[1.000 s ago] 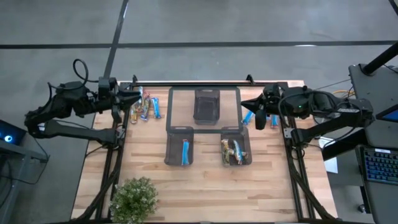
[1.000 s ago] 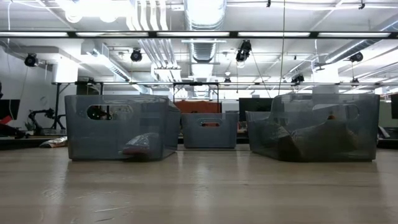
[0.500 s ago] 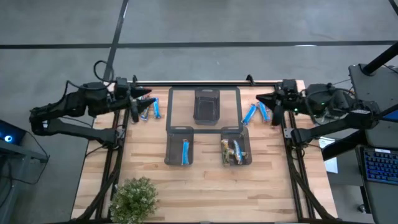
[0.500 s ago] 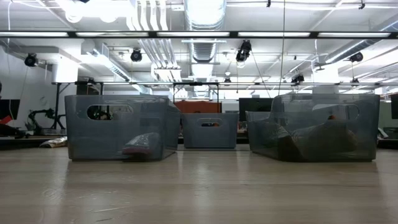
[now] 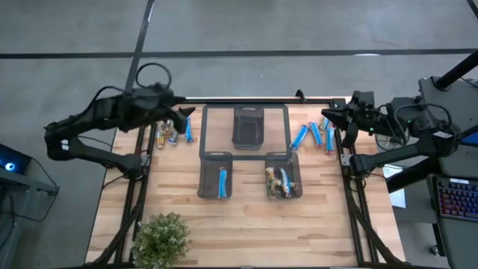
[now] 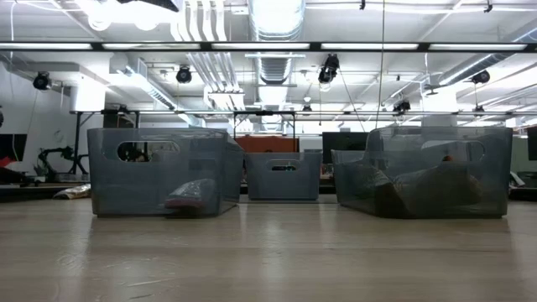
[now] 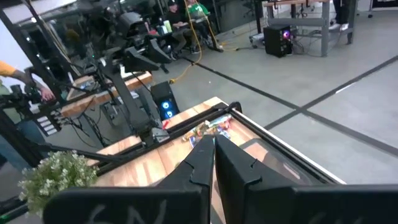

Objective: Pick and place Granola Bars by type
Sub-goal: Put the blue granola bar into the top black bin

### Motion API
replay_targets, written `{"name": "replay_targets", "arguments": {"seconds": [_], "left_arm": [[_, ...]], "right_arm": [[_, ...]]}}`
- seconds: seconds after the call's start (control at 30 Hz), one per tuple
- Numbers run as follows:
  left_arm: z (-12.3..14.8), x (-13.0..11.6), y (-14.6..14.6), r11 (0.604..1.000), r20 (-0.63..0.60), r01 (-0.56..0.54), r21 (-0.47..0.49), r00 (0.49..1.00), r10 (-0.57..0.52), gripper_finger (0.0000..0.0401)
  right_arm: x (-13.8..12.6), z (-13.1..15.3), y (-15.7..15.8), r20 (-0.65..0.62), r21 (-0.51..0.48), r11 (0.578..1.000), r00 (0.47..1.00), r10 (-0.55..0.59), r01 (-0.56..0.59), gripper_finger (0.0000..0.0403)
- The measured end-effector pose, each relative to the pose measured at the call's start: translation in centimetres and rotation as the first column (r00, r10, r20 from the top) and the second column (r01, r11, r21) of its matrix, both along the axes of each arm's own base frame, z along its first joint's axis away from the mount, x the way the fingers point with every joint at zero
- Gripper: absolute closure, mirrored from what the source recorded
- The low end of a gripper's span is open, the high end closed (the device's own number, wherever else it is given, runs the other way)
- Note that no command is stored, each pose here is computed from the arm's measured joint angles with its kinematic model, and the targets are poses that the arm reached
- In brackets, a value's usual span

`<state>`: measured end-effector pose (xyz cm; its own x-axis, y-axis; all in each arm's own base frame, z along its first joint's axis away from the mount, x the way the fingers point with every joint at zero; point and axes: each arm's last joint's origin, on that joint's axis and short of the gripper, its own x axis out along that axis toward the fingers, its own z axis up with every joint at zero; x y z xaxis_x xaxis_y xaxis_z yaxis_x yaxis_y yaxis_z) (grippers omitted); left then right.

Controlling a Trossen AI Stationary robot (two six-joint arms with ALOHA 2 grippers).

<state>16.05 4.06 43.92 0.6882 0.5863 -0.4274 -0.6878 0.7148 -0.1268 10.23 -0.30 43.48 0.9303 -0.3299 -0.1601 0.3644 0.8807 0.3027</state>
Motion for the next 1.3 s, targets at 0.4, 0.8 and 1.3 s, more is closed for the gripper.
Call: {"name": "replay_targets", "arguments": {"seconds": [0.4,0.8,1.3], "left_arm": [[-0.4,1.2,4.9,0.97,-0.174,-0.178,-0.164,0.973,0.149,0.0166],[-4.6,3.4,10.0,0.855,-0.363,-0.342,-0.389,0.91,0.199,0.0166],[-10.3,6.4,13.6,0.721,-0.611,-0.531,-0.445,0.769,0.189,0.0166]], "right_arm": [[0.7,-1.6,0.1,-0.057,0.026,1.0,0.998,-0.005,0.006,0.0394],[1.7,-3.7,0.1,-0.096,0.114,0.993,0.995,-0.023,0.034,0.0394],[2.0,-4.7,0.2,-0.122,0.128,0.991,0.992,-0.028,0.044,0.0394]]}}
